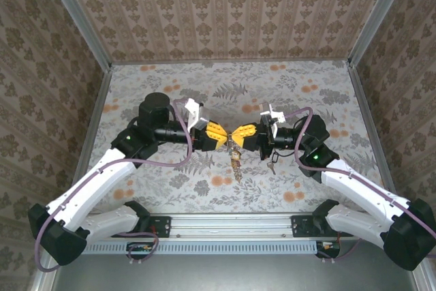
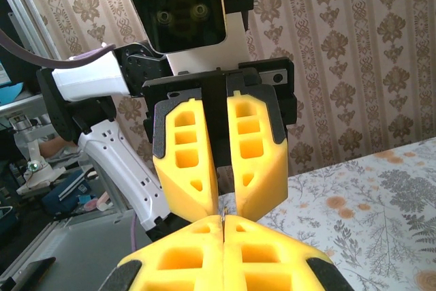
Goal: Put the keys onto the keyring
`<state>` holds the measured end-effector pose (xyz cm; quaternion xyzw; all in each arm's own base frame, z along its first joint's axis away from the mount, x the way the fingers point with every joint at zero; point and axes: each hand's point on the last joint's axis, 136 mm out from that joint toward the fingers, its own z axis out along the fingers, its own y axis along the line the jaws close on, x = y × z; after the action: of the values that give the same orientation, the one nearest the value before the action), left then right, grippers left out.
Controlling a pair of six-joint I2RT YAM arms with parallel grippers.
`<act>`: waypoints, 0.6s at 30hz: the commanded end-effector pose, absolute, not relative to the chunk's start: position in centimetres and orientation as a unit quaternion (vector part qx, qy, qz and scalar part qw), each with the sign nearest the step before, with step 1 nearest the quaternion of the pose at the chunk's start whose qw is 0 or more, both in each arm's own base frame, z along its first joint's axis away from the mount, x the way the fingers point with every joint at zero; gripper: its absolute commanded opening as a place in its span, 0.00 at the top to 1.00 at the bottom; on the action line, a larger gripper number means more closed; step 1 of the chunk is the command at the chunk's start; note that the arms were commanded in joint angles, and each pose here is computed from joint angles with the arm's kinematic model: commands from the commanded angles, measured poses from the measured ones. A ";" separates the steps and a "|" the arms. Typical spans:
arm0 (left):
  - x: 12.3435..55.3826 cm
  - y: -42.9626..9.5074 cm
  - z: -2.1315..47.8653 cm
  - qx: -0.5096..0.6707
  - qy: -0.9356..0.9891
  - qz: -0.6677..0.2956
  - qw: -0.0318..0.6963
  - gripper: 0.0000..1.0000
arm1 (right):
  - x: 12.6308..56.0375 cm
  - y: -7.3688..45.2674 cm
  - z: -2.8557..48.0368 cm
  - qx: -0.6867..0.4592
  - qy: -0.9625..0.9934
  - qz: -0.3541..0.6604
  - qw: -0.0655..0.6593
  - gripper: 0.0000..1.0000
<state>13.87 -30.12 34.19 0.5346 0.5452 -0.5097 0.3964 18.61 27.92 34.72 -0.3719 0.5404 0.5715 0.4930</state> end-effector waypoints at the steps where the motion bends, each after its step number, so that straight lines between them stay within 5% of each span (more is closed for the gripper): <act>1: 13.5 -30.4 35.4 0.541 0.524 -0.522 0.400 0.82 | 17.8 27.4 37.1 -0.377 0.503 0.573 0.526 1.00; 14: 13.3 -31.0 35.6 0.546 0.516 -0.528 0.396 0.84 | 17.8 27.4 36.9 -0.375 0.504 0.573 0.527 1.00; 18: 13.3 -31.0 35.4 0.547 0.516 -0.527 0.395 0.94 | 17.8 27.4 36.8 -0.376 0.504 0.572 0.527 1.00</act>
<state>13.81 -30.84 33.89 0.5383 0.5405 -0.5186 0.3862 18.58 27.88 34.87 -0.3725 0.5362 0.5713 0.4973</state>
